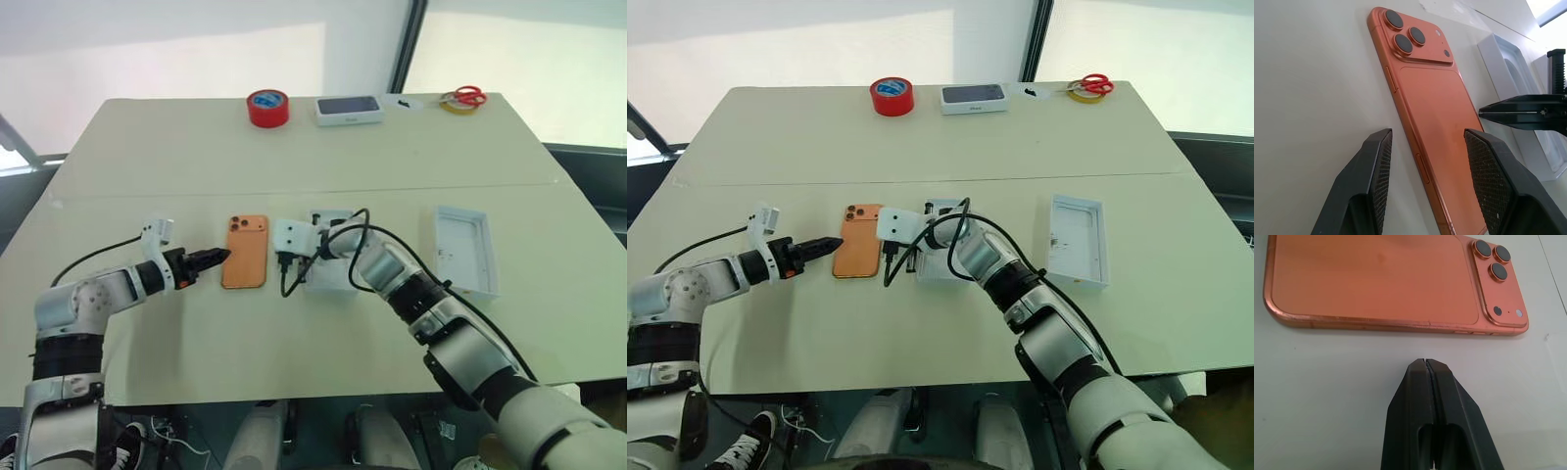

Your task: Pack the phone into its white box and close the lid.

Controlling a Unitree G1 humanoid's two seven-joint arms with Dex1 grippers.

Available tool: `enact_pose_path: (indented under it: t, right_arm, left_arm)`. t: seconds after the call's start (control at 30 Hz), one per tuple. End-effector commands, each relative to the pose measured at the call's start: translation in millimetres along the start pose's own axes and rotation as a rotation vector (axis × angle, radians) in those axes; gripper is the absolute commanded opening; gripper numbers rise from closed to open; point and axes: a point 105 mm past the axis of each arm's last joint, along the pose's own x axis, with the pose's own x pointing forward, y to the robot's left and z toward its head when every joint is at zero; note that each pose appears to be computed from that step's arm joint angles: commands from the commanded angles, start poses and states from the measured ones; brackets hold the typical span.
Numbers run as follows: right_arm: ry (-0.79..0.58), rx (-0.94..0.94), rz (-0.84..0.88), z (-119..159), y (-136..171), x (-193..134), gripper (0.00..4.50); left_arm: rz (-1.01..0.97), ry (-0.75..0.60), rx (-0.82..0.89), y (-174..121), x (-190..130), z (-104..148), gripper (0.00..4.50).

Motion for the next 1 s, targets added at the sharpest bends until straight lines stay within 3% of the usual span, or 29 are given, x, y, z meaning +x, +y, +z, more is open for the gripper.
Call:
enact_pose_path:
  t: [0.03,0.33,0.53,0.73,1.0]
  right_arm:
    - [-0.022,-0.028,0.025,12,3,2,0.01]
    - [-0.036,-0.015,0.039,18,8,4,0.01]
    - [-0.029,-0.01,0.035,16,7,3,0.01]
    - [-0.027,-0.008,0.032,15,6,2,0.01]
    - [-0.023,-0.011,0.021,13,4,1,0.01]
  left_arm:
    - [-0.007,0.095,-0.047,-1,9,-18,2.46]
    - [-0.089,0.163,-0.159,-23,32,-33,2.46]
    - [-0.2,0.082,-0.261,-37,32,-18,2.46]
    - [-0.175,0.055,-0.23,-32,26,-9,2.46]
    - [-0.178,-0.017,-0.318,-23,21,-1,2.46]
